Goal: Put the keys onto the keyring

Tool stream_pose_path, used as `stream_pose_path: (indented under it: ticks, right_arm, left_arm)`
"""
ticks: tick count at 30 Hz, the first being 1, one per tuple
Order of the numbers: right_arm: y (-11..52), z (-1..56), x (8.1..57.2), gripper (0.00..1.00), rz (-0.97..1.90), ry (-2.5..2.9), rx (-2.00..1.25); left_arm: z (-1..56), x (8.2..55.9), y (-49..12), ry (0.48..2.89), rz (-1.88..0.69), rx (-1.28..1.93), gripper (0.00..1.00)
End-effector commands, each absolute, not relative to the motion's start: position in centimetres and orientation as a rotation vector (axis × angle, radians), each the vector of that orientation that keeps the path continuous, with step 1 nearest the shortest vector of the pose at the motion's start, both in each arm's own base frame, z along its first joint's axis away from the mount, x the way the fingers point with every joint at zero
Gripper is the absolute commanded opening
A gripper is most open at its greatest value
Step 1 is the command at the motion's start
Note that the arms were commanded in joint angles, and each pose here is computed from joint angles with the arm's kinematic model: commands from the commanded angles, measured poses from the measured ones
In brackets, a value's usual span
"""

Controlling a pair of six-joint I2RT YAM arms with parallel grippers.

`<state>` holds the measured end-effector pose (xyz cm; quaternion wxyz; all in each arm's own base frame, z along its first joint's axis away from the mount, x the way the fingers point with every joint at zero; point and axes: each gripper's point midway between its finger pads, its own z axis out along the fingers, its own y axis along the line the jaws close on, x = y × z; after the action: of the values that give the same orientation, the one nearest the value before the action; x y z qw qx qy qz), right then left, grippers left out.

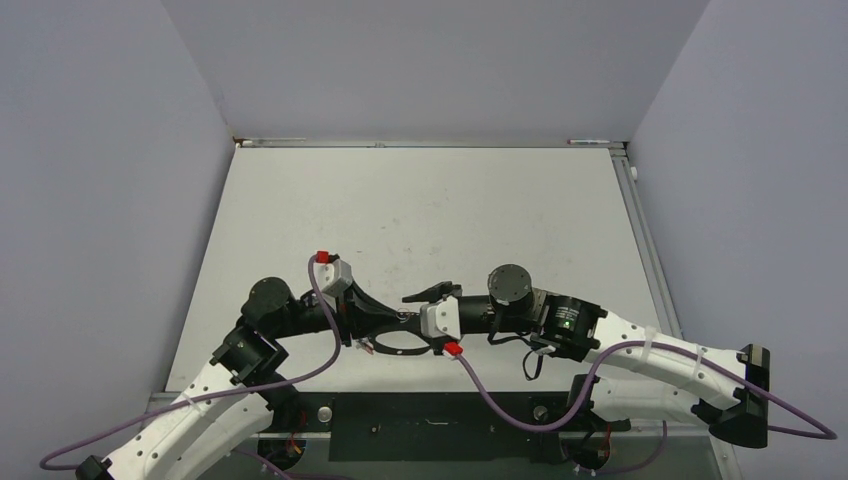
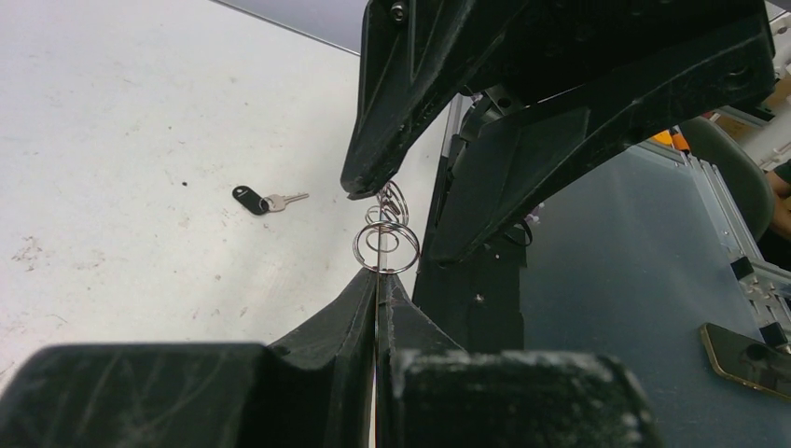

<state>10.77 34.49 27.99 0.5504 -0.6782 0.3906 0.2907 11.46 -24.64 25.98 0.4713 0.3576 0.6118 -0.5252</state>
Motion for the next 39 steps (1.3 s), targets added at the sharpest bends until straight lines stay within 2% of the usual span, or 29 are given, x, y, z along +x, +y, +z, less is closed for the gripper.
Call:
stream_pose_path:
  ticks: [1, 20, 26, 31, 37, 39]
  right_arm:
    - [34.8, 30.1, 10.7, 0.45, 0.67, 0.87, -1.581]
    - [34.8, 28.5, 10.8, 0.47, 0.646, 0.923, -1.626]
    - [34.6, 29.7, 10.0, 0.48, 0.68, 0.882, -1.611]
    - [34.8, 29.0, 10.4, 0.42, 0.646, 0.907, -1.632]
    - [34.9, 29.7, 10.3, 0.29, 0.649, 0.88, -1.617]
    - [34.9, 30.1, 10.1, 0.28, 0.658, 0.867, -1.615]
  left_arm:
    - [29.1, 10.7, -24.6, 1.41, -1.316, 0.898, 0.0]
    - [29.0, 9.5, -24.8, 1.387, -1.378, 0.962, 0.0]
    - [28.8, 9.4, -24.9, 1.396, -1.392, 0.974, 0.0]
    - [28.7, 9.1, -25.0, 1.395, -1.411, 0.99, 0.0]
    - [28.4, 9.0, -25.1, 1.406, -1.423, 0.999, 0.0]
    - [28.3, 9.0, -25.1, 1.408, -1.425, 1.002, 0.0]
